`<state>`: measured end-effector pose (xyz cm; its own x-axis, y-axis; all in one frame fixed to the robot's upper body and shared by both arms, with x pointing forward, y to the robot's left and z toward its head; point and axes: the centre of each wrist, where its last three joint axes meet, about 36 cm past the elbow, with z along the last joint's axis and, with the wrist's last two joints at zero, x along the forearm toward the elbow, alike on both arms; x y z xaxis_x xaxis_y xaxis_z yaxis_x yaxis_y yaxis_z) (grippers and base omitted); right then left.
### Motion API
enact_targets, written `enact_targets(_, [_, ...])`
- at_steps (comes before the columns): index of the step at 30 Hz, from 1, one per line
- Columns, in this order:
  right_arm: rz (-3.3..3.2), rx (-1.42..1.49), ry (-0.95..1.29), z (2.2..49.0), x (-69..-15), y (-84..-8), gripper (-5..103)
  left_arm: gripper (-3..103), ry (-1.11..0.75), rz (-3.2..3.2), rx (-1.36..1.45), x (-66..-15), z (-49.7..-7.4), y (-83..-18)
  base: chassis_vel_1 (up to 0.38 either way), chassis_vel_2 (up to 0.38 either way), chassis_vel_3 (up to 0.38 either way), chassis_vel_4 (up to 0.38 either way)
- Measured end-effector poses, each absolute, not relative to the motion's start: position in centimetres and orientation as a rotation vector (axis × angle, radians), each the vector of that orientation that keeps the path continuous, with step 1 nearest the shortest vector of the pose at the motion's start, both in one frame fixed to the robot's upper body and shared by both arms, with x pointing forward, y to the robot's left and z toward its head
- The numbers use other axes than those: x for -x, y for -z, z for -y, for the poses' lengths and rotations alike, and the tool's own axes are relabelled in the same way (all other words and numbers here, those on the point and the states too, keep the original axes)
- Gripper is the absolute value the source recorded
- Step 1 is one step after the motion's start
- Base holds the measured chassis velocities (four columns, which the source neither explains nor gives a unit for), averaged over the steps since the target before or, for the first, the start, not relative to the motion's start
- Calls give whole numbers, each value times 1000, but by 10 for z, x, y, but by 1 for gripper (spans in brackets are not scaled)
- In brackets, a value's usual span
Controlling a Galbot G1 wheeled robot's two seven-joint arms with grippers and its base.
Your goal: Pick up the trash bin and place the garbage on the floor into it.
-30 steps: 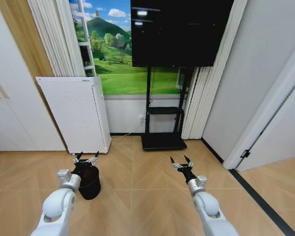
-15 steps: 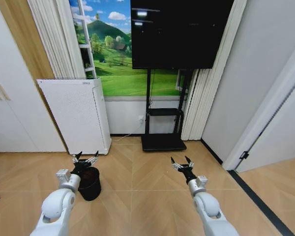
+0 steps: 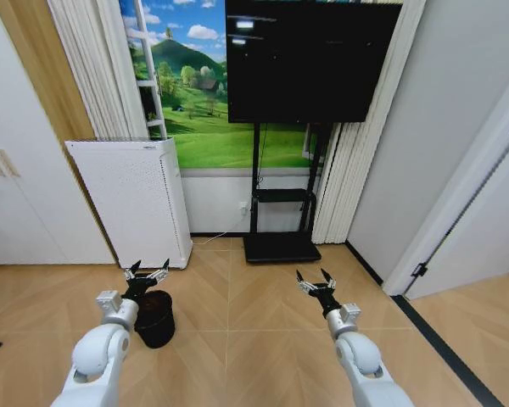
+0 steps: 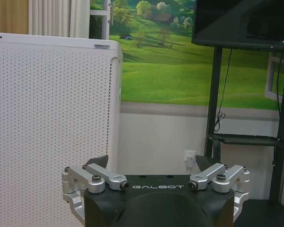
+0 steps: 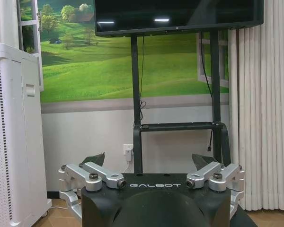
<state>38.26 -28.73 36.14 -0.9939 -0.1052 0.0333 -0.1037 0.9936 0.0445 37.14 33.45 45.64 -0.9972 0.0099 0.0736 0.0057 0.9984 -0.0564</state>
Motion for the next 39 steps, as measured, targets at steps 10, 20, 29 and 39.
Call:
enact_targets(10, [3103,-154,64,290,-383,-363,100,100,-92,3069,12,-373,-335,-457,0,0,0,0])
enact_targets(20, [3101,-154,63,290,-383,-363,100,100,-101,3064,9,-374,-334,-455,0,0,0,0])
enact_targets(29, [3096,-154,56,288,-386,-365,100,100,-104,3067,11,-378,-339,-456,0,0,0,0])
enact_targets(39, [3093,-151,45,287,-386,-366,100,100,-107,3075,23,-382,-346,-460,0,0,0,0])
